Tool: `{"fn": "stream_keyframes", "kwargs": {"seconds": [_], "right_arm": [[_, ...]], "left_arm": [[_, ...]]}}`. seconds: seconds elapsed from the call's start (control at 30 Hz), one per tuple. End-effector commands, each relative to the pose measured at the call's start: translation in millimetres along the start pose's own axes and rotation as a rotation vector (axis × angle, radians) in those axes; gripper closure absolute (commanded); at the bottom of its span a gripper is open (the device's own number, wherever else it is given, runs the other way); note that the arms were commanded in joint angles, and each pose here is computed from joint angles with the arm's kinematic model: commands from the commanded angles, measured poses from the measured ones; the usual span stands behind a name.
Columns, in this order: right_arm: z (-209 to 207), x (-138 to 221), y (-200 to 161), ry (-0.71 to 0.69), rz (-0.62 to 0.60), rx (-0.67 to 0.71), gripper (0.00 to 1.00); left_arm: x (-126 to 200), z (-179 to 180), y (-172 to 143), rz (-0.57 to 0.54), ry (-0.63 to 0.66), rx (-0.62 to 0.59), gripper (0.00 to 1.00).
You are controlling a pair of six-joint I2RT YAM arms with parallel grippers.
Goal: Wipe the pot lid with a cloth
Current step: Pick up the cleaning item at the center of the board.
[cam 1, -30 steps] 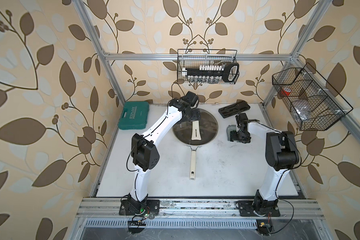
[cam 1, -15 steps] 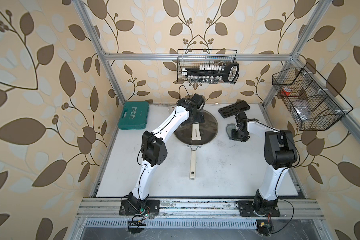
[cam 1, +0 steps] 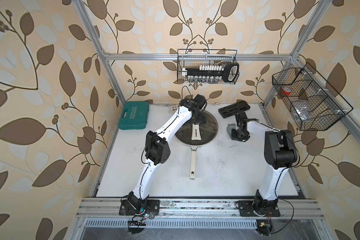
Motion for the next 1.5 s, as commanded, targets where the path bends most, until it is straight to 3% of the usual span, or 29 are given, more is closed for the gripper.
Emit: {"fn": "stream_keyframes", "kwargs": {"seconds": [0.0, 0.2, 0.63, 1.47], "right_arm": [[-0.3, -0.7, -7.2, 0.016, 0.074, 0.019, 1.00], [-0.2, 28.5, 2.8, 0.044, 0.009, 0.021, 1.00], [0.1, 96.8, 15.1, 0.089, -0.151, 0.013, 1.00], [11.7, 105.9, 9.5, 0.107, -0.157, 0.037, 1.00]], "left_arm": [[10.3, -2.8, -2.0, -0.016, 0.012, -0.033, 0.01], [7.9, 0.1, -1.9, -0.016, 0.043, -0.052, 0.03], [-4.4, -6.6, -4.7, 0.027, 0.008, -0.074, 0.23], [-9.6, -16.8, -13.6, 0.053, -0.017, -0.123, 0.40]]}}
Point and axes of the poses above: each gripper's point midway between its finger pads, its own x axis back along the fingers, its own z axis along the line the jaws close on, y = z × x, the point moved 9 cm from there along x, back along the fingers, and after that the axes turned 13 degrees about x, right-handed, at the moved point
